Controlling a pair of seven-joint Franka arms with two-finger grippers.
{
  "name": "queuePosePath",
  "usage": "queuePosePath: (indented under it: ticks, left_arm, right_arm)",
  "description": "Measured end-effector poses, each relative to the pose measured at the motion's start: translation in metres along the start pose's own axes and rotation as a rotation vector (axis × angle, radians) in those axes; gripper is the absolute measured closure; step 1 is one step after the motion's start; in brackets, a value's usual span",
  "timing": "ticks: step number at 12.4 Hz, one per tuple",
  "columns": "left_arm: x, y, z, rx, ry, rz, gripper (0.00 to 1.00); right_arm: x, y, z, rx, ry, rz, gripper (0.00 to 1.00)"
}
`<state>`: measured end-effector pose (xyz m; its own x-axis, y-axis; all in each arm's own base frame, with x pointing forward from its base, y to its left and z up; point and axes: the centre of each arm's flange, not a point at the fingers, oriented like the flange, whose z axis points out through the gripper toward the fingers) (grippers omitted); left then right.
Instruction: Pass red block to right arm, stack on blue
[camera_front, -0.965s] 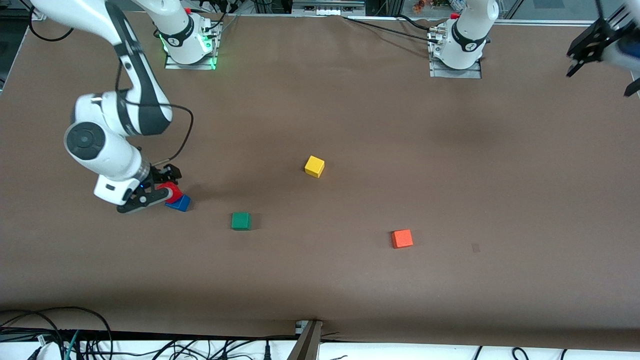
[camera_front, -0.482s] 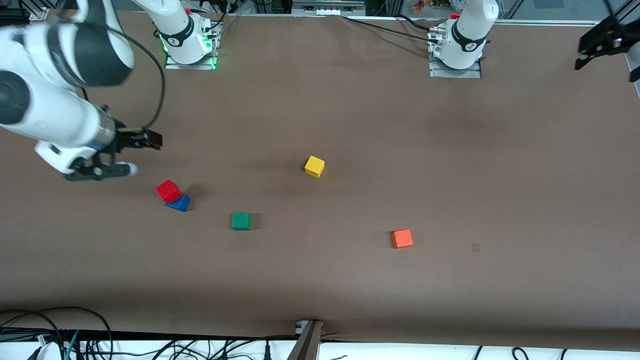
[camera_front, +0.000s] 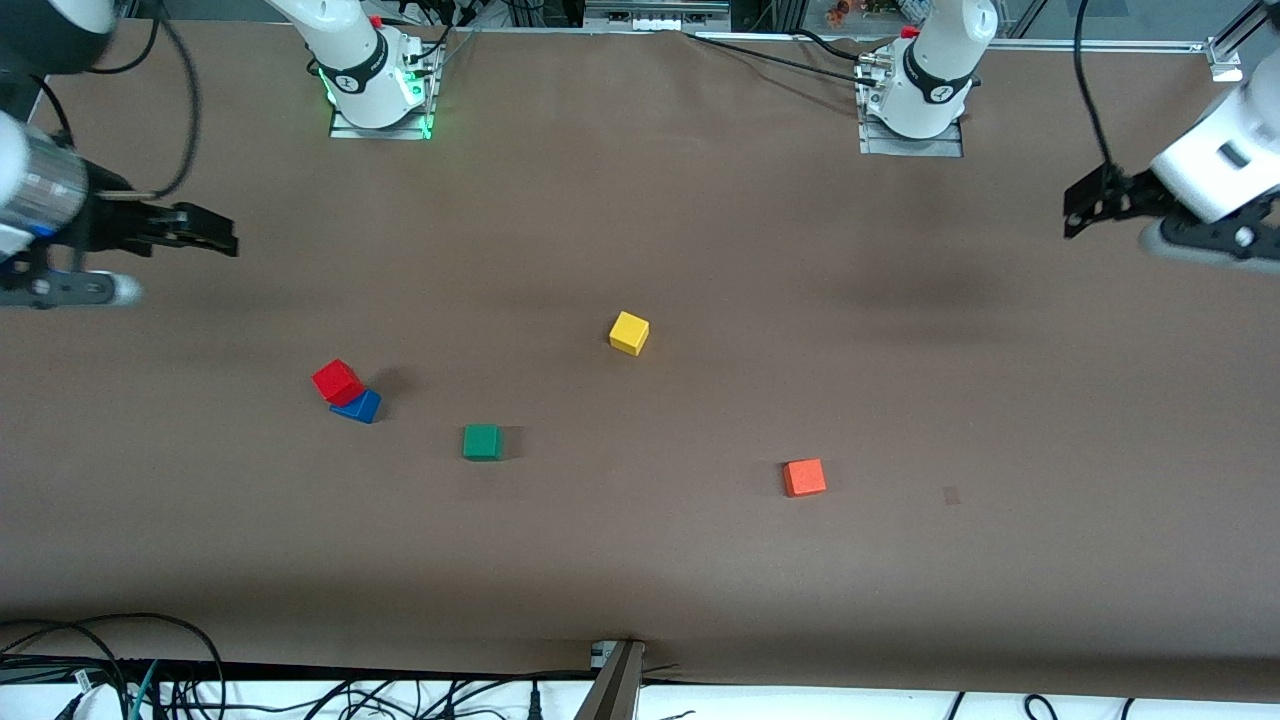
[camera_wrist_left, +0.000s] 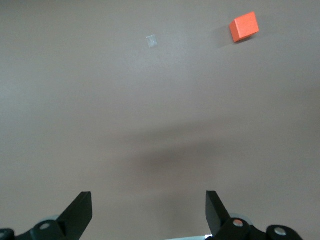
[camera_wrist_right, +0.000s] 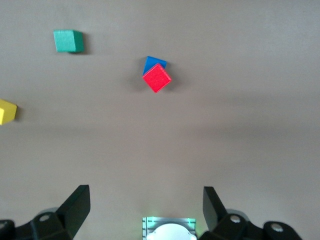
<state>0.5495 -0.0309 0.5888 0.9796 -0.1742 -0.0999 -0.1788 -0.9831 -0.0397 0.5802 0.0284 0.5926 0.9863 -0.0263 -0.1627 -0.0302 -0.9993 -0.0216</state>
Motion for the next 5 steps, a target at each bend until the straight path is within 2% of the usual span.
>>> queuePosePath:
  ticks: [2, 5]
  left_arm:
    - [0.002, 0.002, 0.009, -0.017, 0.003, -0.005, 0.00]
    - [0.003, 0.002, 0.006, -0.015, 0.015, -0.006, 0.00]
  right_arm:
    - [-0.014, 0.017, -0.002, 0.012, 0.085, 0.025, 0.00]
    - [-0.046, 0.018, -0.006, 0.008, 0.105, 0.034, 0.00]
